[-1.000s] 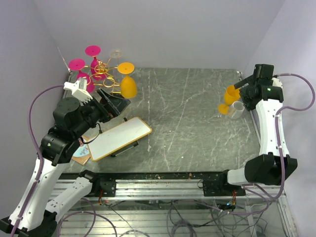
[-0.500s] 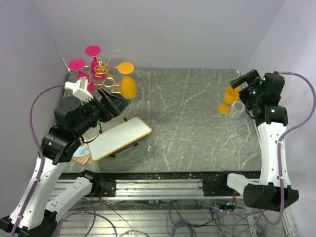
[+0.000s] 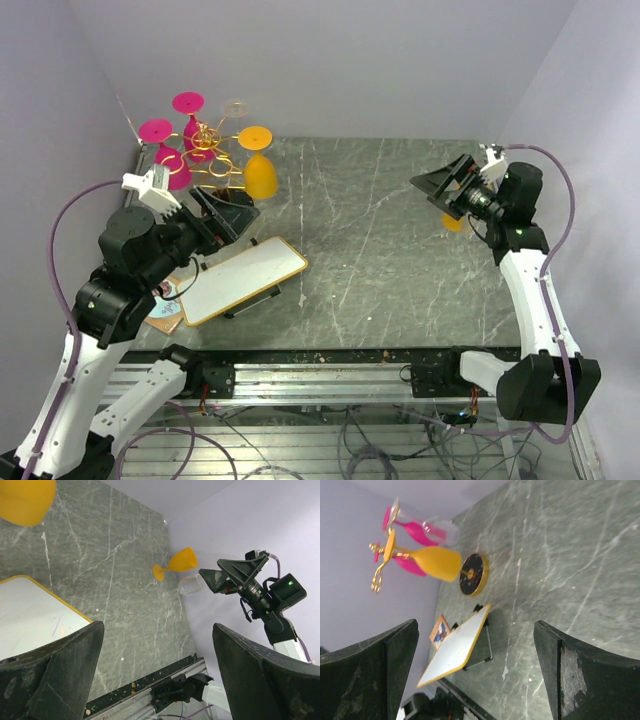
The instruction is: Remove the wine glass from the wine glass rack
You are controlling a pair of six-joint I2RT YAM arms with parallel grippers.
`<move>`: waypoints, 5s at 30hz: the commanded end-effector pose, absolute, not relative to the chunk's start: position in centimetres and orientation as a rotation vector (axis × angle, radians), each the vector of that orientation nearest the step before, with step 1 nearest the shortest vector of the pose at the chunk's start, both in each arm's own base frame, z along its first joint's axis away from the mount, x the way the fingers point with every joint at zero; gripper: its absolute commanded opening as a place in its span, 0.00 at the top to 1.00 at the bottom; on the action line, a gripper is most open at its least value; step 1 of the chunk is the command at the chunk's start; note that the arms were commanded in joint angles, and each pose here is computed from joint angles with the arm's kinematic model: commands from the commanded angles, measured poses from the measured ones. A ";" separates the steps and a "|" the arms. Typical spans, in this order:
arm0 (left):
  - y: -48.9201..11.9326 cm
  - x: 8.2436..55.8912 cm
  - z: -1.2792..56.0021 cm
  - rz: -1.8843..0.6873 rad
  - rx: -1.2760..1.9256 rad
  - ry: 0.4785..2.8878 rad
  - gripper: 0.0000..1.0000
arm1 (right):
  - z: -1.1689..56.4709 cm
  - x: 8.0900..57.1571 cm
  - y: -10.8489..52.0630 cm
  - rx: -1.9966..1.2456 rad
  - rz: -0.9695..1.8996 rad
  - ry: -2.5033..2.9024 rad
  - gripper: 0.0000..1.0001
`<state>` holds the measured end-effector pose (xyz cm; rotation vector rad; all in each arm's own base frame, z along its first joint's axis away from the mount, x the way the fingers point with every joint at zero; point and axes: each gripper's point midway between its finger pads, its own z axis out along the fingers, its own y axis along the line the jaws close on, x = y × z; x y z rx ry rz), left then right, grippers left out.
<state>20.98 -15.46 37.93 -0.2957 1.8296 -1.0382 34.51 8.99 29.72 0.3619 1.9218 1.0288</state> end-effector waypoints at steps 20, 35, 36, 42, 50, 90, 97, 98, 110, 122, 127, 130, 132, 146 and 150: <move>-12.1 32.7 39.7 -0.430 -0.380 1.913 0.11 | 29.5 31.6 14.9 0.096 1.105 1.942 0.00; -13.2 40.8 39.4 -0.321 -0.238 2.004 0.27 | 28.8 31.4 14.0 0.061 1.006 1.963 0.00; -13.4 41.2 38.9 -0.324 -0.239 2.019 0.28 | 28.7 31.5 14.0 0.061 1.000 1.964 0.00; -12.9 42.6 36.6 -0.315 -0.279 2.057 0.29 | 28.3 31.6 13.9 0.066 0.990 1.974 0.00; -12.1 44.7 34.9 -0.375 -0.357 2.082 0.34 | 28.0 31.6 13.8 0.073 0.984 1.982 0.00; -10.6 46.5 31.3 -0.309 -0.381 2.154 0.57 | 27.2 32.0 13.8 0.088 0.987 1.999 0.00; -10.4 46.2 31.9 -0.317 -0.372 2.145 0.64 | 27.3 31.9 13.8 0.091 0.988 1.999 0.00; -10.5 46.2 31.9 -0.322 -0.372 2.143 0.65 | 27.3 31.9 13.8 0.090 0.988 1.998 0.00; -10.6 46.3 32.6 -0.369 -0.395 2.114 0.81 | 27.3 31.9 13.8 0.095 0.985 2.002 0.00; -11.1 46.3 34.7 -0.555 -0.462 2.035 0.93 | 27.9 31.8 13.7 0.096 0.978 1.990 0.00; -10.6 46.6 35.5 -0.699 -0.532 1.962 0.93 | 28.0 31.8 13.6 0.097 0.973 1.991 0.00; -10.3 46.6 36.4 -0.760 -0.560 1.913 0.93 | 27.9 31.7 13.6 0.097 0.967 1.996 0.00; -10.4 46.7 36.9 -0.804 -0.559 1.891 0.93 | 27.8 31.7 13.5 0.100 0.964 2.000 0.01; -8.5 46.4 37.4 -0.858 -0.724 1.791 0.93 | 29.1 31.7 13.6 0.084 0.970 1.974 0.00; -8.1 46.3 37.6 -0.911 -0.769 1.740 0.93 | 29.0 31.6 13.6 0.083 0.973 1.975 0.00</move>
